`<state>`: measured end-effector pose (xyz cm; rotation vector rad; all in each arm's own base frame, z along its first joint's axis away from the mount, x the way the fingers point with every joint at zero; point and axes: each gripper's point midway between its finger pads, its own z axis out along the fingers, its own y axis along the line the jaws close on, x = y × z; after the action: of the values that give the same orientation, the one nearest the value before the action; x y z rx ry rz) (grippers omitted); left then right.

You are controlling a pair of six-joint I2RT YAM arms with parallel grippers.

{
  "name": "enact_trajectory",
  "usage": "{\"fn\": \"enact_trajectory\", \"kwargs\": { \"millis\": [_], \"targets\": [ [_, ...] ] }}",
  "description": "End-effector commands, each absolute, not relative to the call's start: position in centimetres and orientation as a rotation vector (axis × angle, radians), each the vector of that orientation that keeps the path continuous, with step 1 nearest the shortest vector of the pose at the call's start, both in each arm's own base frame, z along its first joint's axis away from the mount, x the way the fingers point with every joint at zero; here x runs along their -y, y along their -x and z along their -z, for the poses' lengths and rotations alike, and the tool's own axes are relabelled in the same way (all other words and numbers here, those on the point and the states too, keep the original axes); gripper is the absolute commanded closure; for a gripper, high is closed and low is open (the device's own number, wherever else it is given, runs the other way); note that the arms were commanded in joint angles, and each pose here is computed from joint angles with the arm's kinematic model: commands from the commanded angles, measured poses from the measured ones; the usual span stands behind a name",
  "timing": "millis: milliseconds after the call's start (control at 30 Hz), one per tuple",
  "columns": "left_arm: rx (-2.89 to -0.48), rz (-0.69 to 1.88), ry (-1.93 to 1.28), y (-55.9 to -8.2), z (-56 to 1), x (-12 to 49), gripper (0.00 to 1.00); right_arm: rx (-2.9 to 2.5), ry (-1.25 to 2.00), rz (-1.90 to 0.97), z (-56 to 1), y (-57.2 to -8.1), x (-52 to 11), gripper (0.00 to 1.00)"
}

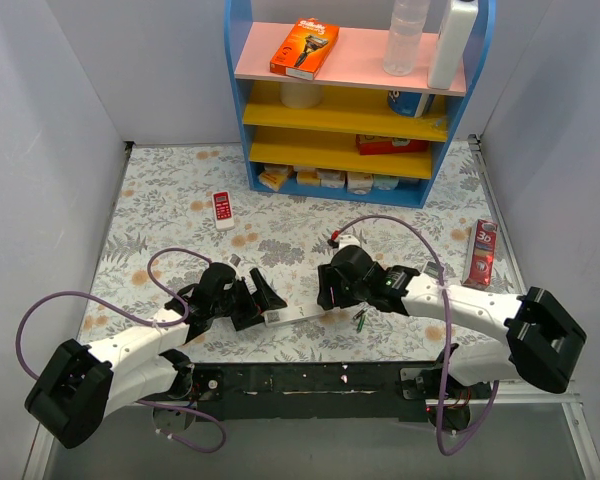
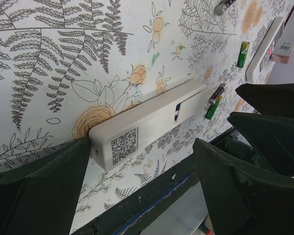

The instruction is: Load the batteries into the remote control

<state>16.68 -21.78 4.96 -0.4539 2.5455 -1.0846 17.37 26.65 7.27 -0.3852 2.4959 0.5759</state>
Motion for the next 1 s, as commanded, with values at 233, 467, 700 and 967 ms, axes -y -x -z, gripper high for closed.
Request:
{"fn": "enact_trajectory", "kwargs": {
  "millis": [233,467,700,967],
  "targets": [
    [-2.619,0.999,0.430,-15.6,-3.6,20.9,0.22,-2.533,0.440,-0.460,-6.6,-18.0,-27.9,0.34],
    [-2.641,0.986,0.419,-15.5,-3.3,21.0,0.24,-2.537,0.465,-0.461,-6.5,-18.0,-28.8,0.35],
    [-2.642,0.983,0.410,-15.5,-3.3,21.1,0.24,-2.551,0.489,-0.419,-6.1,-18.2,-29.2,0.38],
    [-2.645,0.985,0.407,-15.4,-3.1,21.1,0.24,-2.564,0.505,-0.377,-5.4,-18.1,-29.2,0.38]
  ]
}}
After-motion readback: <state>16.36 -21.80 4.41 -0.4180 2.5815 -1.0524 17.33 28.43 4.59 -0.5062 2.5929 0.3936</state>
